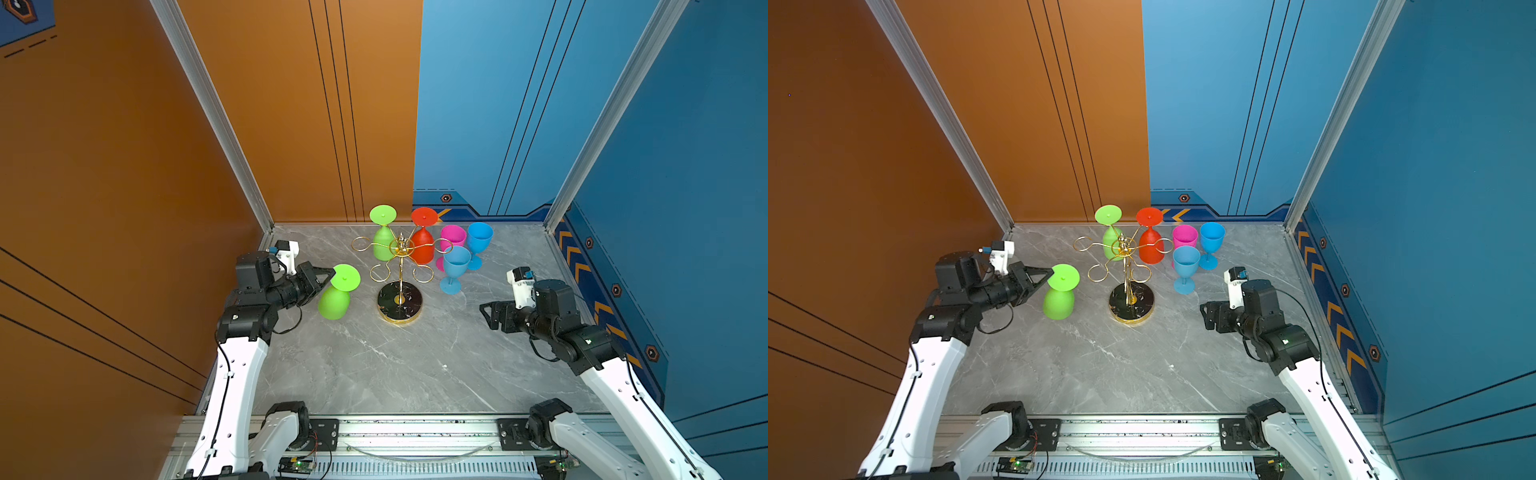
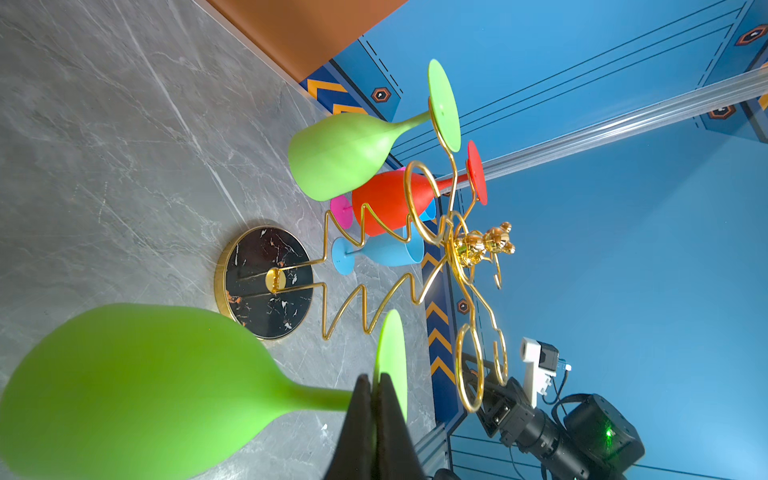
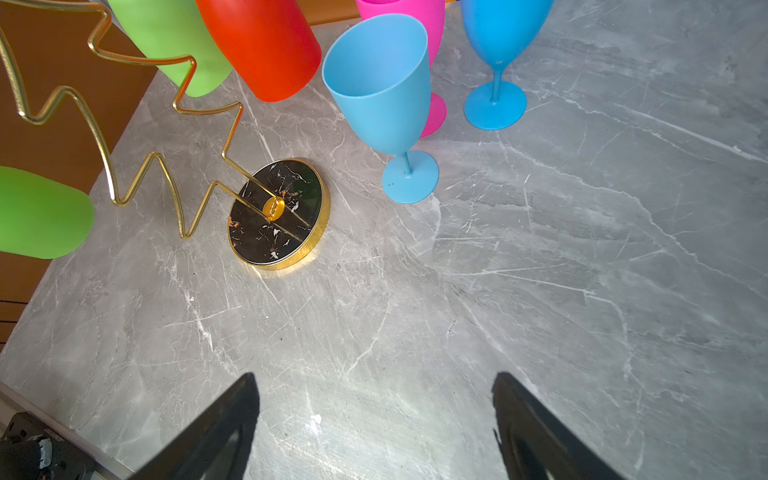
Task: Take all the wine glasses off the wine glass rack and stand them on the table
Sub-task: 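Draw the held green glass clear of the rack toward the robot with the left gripper, then swing the green glass past the rack base toward the right arm with the left gripper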
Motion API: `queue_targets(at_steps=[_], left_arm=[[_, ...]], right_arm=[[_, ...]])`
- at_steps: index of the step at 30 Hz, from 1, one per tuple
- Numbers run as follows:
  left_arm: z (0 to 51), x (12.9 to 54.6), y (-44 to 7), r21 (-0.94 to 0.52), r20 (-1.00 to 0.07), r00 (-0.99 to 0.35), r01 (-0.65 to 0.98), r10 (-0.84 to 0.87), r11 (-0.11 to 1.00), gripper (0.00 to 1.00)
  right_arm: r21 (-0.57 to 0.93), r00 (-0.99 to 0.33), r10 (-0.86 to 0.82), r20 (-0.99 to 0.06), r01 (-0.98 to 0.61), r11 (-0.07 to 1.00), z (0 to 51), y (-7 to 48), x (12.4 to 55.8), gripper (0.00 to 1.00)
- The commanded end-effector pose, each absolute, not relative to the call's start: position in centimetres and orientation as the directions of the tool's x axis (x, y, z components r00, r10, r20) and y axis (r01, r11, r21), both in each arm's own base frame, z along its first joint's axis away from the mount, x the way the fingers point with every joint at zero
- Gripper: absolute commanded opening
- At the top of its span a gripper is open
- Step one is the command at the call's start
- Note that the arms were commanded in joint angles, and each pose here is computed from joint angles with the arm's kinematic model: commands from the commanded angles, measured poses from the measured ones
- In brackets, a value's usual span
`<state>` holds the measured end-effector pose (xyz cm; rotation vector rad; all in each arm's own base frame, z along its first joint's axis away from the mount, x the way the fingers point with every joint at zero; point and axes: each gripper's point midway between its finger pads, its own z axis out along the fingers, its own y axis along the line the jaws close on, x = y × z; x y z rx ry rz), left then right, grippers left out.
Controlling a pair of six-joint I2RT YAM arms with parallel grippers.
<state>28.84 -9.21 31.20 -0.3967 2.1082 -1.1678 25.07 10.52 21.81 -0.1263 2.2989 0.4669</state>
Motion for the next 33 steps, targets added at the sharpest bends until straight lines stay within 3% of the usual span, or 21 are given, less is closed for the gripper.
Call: queue_targets(at_steps=[1, 14, 33], left_arm=[[30.5, 26.9, -10.6, -0.819, -0.429, -0.771, 0.113, -0.471, 0.562, 0.0], [27.8, 24.1, -15.2, -0.774, -0.434, -0.854, 0.191, -0.287, 0.604, 0.0], [26.8, 20.6, -21.3, -0.708, -0.484, -0.875, 0.377, -0.021, 0.597, 0.0]], right_arm=[[0.302, -0.691, 0.058, -0.721, -0.237, 0.923, 22.1, 10.7, 25.3, 0.89], [0.303, -0.694, 0.054, -0.718, -0.242, 0.922, 22.1, 10.7, 25.3, 0.89], [0.304, -0.699, 0.053, -0.713, -0.24, 0.922, 21.9, 10.7, 25.2, 0.89]])
